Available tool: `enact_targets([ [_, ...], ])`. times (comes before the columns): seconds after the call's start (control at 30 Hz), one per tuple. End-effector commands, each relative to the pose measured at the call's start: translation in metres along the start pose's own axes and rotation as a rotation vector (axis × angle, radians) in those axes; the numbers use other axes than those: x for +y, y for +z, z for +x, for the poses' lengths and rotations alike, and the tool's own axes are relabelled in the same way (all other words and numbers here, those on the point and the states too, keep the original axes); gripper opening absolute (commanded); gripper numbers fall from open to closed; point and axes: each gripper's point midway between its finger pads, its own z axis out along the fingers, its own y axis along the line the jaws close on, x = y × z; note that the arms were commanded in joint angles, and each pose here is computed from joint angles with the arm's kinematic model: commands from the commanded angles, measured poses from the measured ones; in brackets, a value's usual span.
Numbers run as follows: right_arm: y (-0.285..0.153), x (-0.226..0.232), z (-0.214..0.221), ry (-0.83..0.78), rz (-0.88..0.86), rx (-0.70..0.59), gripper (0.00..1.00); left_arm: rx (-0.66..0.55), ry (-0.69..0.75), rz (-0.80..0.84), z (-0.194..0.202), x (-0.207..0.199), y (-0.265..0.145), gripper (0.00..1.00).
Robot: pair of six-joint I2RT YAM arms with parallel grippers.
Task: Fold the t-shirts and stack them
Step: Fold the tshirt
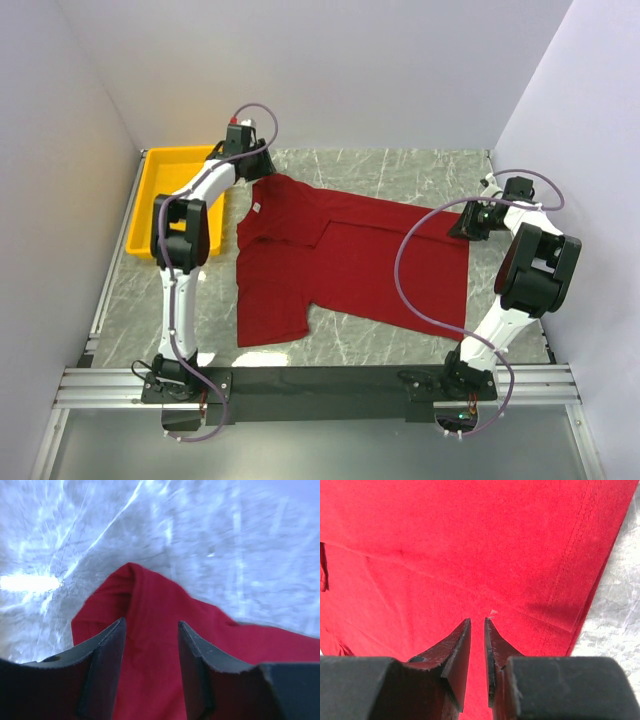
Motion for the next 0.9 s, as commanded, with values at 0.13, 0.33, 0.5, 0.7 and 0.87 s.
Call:
enact_targets([
  [0.13, -0.023, 0.009, -0.030, -0.055, -0.003, -0.086, 0.24, -0.019, -0.009, 0.036, -0.014, -0.007, 0.020, 0.51],
  [0.33, -0.023, 0.008, -0.028, -0.050, -0.001, -0.081, 0.25, -0.042, -0.015, -0.005, -0.015, 0.005, 0.032, 0.50],
  [0.5, -0.023, 0.006, -0.027, -0.045, 0.005, -0.078, 0.25, -0.026, -0.027, 0.016, -0.013, 0.005, 0.042, 0.42],
  [0.7, -0.025, 0.005, -0.029, -0.035, -0.001, -0.082, 0.25, -0.004, -0.041, 0.029, -0.007, 0.004, 0.048, 0.38],
  [0.87, -0.024, 0.004, -0.030, -0.031, -0.001, -0.081, 0.25, 0.005, -0.048, 0.030, -0.004, 0.006, 0.051, 0.30],
])
